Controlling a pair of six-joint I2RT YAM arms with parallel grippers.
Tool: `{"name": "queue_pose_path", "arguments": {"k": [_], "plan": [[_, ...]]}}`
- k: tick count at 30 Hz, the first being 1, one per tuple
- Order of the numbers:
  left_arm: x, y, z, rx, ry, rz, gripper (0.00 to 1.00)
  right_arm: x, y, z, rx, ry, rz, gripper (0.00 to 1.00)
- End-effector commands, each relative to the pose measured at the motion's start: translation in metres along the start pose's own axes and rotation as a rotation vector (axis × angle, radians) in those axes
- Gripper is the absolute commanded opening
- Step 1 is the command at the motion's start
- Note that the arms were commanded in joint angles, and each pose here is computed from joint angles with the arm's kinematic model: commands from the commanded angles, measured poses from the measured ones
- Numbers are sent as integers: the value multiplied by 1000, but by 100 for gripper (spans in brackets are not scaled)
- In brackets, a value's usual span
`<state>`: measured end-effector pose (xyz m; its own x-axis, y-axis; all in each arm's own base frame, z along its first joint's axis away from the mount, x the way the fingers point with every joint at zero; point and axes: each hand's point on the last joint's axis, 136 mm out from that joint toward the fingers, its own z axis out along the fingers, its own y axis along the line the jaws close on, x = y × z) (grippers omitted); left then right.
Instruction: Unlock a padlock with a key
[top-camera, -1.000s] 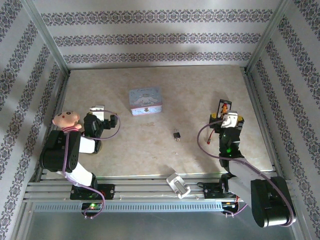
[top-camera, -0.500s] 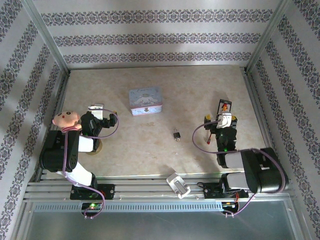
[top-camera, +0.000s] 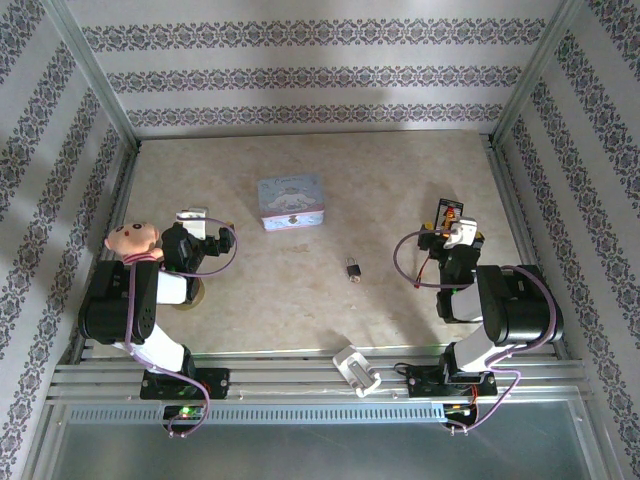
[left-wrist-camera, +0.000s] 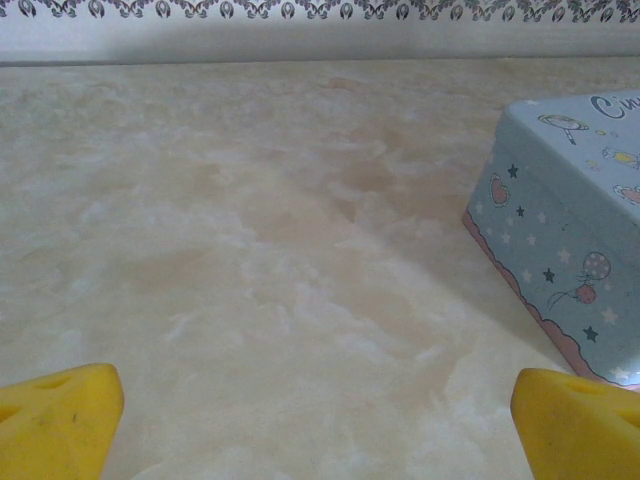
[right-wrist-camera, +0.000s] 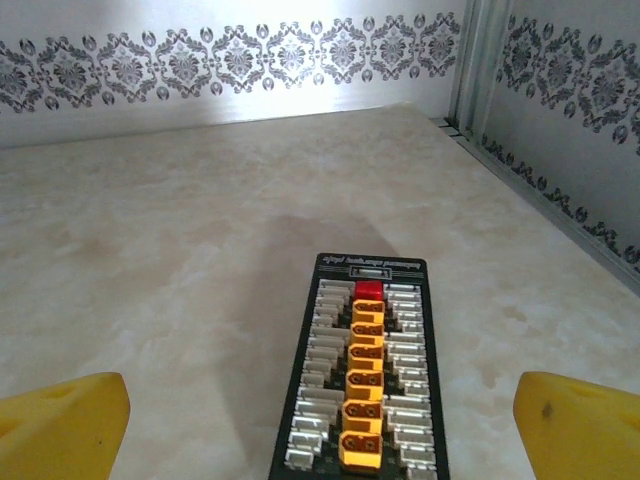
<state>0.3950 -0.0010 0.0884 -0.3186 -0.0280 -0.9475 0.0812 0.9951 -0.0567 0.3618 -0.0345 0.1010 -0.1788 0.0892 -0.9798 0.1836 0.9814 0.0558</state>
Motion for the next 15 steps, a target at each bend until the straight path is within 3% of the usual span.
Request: {"name": "queue_pose_path", "arguments": {"k": [1, 5, 15], "plan": [[-2, 4, 1, -11, -10, -11, 99, -12, 9, 9, -42, -9, 33, 98], [-2, 2, 0, -5, -13, -10, 99, -8, 41, 27, -199, 104, -34, 98], [-3, 1, 1, 6, -10, -5, 99, -9, 60, 21, -333, 94, -56, 98]]}}
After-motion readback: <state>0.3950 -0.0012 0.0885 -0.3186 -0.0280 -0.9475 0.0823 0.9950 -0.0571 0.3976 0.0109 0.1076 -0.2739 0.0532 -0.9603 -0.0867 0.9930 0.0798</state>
